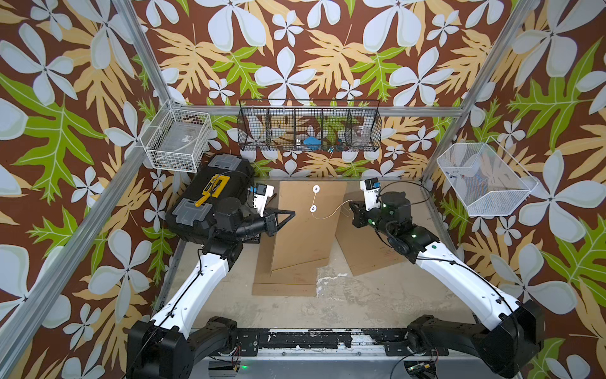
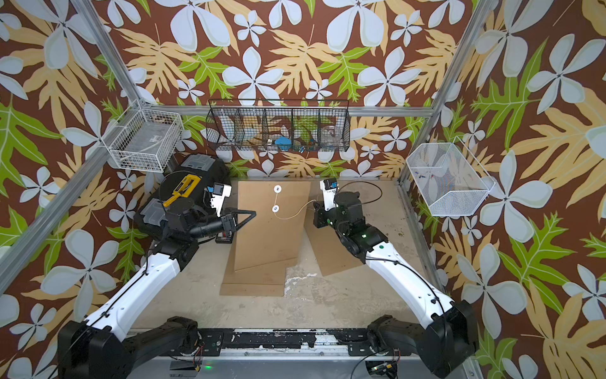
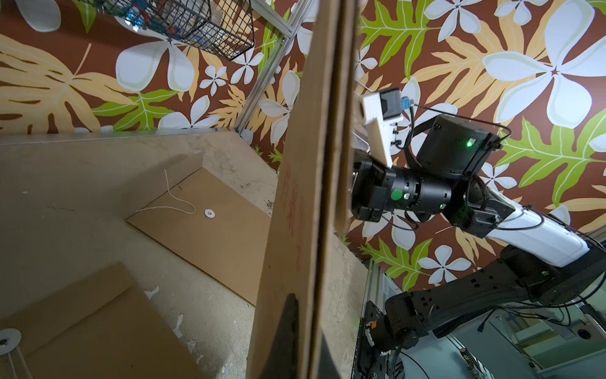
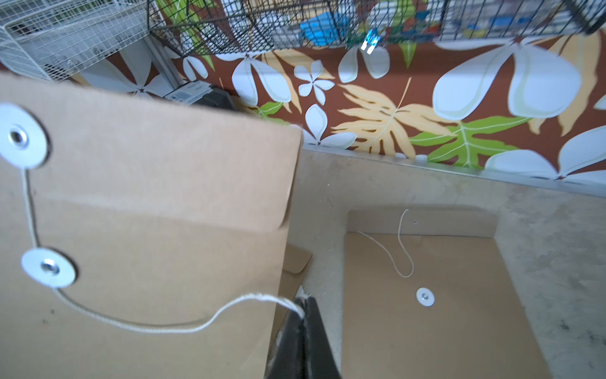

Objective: Close the mouth of the file bag
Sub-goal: Close the file bag.

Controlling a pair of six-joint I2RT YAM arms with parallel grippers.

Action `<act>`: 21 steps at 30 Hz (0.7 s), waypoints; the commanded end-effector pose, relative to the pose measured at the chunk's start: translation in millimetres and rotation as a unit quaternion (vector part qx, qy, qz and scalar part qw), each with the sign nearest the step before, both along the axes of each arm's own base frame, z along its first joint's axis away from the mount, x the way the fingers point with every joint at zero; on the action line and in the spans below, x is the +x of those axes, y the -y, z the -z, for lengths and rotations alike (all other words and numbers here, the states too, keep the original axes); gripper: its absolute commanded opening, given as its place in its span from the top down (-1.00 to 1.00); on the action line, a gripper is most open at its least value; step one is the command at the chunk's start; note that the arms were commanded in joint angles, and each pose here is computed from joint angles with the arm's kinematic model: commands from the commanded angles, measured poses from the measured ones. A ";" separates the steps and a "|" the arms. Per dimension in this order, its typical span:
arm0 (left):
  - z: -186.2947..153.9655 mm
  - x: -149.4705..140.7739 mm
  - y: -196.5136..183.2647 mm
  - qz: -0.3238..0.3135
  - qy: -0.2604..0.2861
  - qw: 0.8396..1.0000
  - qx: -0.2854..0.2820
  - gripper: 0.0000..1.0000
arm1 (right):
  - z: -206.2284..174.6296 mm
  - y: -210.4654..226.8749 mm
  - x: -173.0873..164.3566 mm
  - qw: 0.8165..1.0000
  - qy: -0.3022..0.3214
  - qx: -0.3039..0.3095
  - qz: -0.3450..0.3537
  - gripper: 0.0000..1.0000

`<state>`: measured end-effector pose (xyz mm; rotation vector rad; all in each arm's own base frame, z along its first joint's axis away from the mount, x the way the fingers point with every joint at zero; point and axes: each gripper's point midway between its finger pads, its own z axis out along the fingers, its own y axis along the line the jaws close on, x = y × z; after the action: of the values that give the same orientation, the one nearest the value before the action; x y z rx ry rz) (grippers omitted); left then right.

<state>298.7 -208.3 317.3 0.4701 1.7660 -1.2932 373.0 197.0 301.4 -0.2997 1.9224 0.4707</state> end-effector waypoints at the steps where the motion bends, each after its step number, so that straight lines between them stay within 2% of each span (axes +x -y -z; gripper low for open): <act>1: -1.7 -5.5 5.5 0.011 0.009 1.000 -0.010 1.00 | -14.8 8.9 11.8 0.999 0.022 -0.025 0.030 1.00; 6: 11.5 -13.4 18.4 0.027 -0.005 1.000 -0.012 1.00 | -31.5 3.3 25.3 0.999 0.036 -0.022 0.033 1.00; 21: 31.4 -18.5 37.1 0.047 -0.030 0.998 -0.016 1.00 | -36.6 -11.1 52.4 0.999 0.035 -0.013 0.020 1.00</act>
<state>279.1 -243.6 280.6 0.4999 1.8221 -1.4045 421.9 205.8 332.4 -0.2941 1.8829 0.3931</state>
